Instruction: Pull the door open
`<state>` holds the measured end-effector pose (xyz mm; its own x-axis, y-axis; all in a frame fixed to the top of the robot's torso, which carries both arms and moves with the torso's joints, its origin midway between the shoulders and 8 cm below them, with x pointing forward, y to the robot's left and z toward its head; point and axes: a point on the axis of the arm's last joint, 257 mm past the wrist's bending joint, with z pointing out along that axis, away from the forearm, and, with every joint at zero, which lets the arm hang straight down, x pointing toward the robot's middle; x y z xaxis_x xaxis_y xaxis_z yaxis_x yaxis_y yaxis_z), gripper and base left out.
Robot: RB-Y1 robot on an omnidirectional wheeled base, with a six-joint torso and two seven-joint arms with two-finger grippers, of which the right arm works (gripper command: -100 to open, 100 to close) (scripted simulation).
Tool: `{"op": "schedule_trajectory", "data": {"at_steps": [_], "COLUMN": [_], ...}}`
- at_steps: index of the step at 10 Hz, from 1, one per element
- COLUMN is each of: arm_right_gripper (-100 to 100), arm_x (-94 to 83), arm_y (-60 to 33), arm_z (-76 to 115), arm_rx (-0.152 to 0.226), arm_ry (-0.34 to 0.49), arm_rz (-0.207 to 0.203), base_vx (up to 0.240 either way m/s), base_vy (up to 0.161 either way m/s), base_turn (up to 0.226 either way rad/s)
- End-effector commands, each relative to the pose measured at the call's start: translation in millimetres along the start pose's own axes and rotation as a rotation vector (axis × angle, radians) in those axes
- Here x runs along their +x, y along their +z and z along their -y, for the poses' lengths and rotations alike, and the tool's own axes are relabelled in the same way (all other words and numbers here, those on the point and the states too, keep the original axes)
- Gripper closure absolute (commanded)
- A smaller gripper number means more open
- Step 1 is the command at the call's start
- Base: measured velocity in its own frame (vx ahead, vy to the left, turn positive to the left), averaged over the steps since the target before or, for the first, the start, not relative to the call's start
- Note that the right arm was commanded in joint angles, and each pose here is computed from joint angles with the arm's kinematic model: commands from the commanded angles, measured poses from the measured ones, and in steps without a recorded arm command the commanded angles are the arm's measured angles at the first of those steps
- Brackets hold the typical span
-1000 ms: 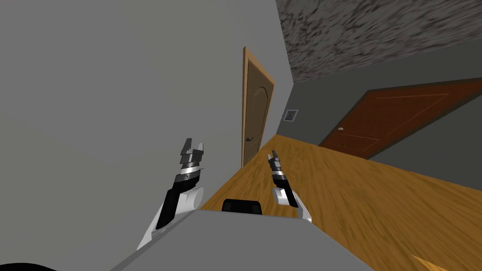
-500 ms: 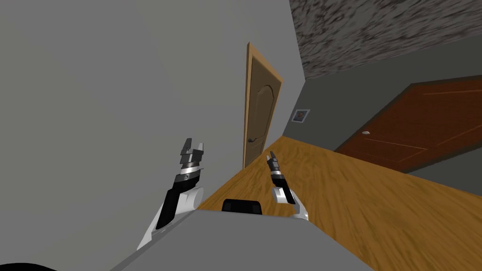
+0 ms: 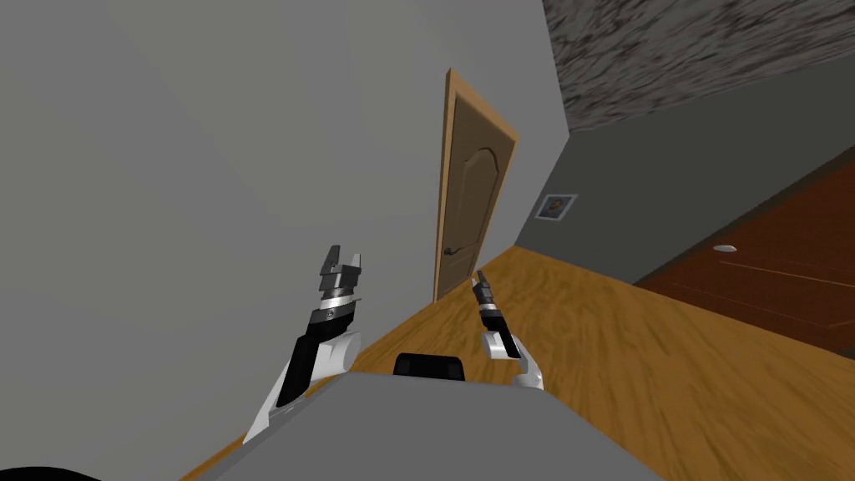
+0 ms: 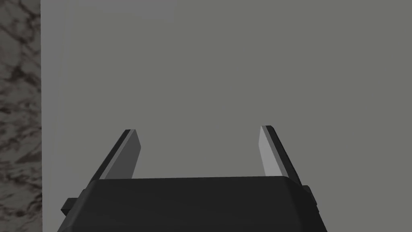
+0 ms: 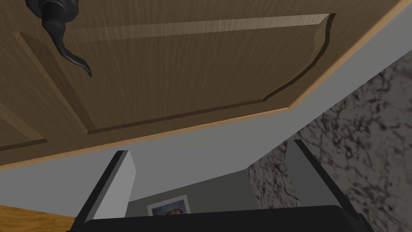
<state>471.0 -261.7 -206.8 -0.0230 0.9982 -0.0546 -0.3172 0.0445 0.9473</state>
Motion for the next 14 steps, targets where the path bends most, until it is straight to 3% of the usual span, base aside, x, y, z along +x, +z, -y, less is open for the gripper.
{"op": "schedule_trajectory", "data": {"at_steps": [1,12,14], "arm_right_gripper": [-100,-100,-100], "arm_x": [-1.9,-17.8,-19.6], "arm_y": [0.6,0.0,-0.3], "arm_z": [10.2,76.8,81.6], "arm_rx": [0.018,0.142,0.151], "arm_ry": [0.001,-0.005,-0.007], "arm_rz": [-0.003,-0.014,-0.013], "base_vx": [0.059,0.035,0.020], "base_vy": [-0.110,-0.112,-0.106], "base_turn": [0.217,0.201,0.118]}}
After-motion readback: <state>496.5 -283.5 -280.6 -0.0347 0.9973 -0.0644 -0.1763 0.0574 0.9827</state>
